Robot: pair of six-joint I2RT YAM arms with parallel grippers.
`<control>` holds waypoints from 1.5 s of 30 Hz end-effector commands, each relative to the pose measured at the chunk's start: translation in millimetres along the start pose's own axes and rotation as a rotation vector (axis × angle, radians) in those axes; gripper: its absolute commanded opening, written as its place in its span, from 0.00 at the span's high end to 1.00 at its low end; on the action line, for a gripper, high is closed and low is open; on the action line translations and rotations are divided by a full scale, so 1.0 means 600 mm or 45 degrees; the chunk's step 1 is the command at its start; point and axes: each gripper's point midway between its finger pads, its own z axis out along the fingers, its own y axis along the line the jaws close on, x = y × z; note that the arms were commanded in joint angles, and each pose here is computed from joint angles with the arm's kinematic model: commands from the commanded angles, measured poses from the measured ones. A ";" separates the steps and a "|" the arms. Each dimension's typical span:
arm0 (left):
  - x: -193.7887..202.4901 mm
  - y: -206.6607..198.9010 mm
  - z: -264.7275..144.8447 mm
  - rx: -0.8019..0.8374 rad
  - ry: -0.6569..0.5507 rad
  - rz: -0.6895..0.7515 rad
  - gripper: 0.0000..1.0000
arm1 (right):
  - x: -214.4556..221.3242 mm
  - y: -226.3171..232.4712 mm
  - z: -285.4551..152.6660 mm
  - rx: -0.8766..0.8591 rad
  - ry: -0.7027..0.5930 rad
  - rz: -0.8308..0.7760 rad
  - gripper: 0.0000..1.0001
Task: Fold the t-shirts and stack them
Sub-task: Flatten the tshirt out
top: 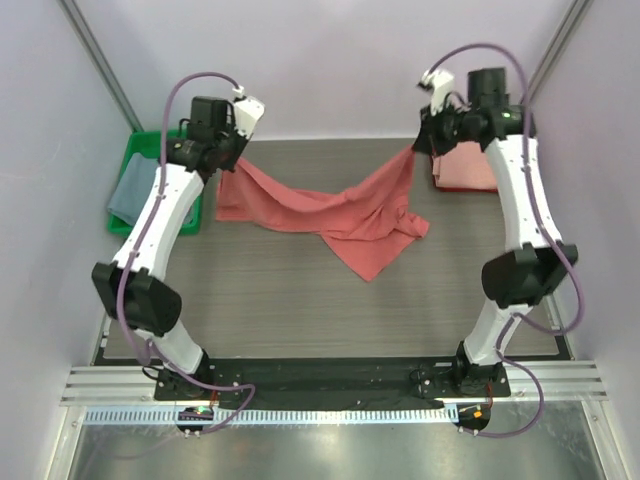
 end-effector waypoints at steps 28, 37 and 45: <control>-0.095 0.130 -0.710 -0.593 -1.009 0.018 1.00 | -0.145 0.349 -0.859 1.136 -1.398 -0.665 0.99; -0.112 0.136 -0.607 -0.550 -0.857 0.084 1.00 | -0.208 0.269 -0.763 1.067 -1.303 -0.672 0.99; -0.064 0.096 -0.344 -0.386 -0.542 0.191 1.00 | -0.178 0.117 -0.473 0.802 -0.951 -0.597 0.99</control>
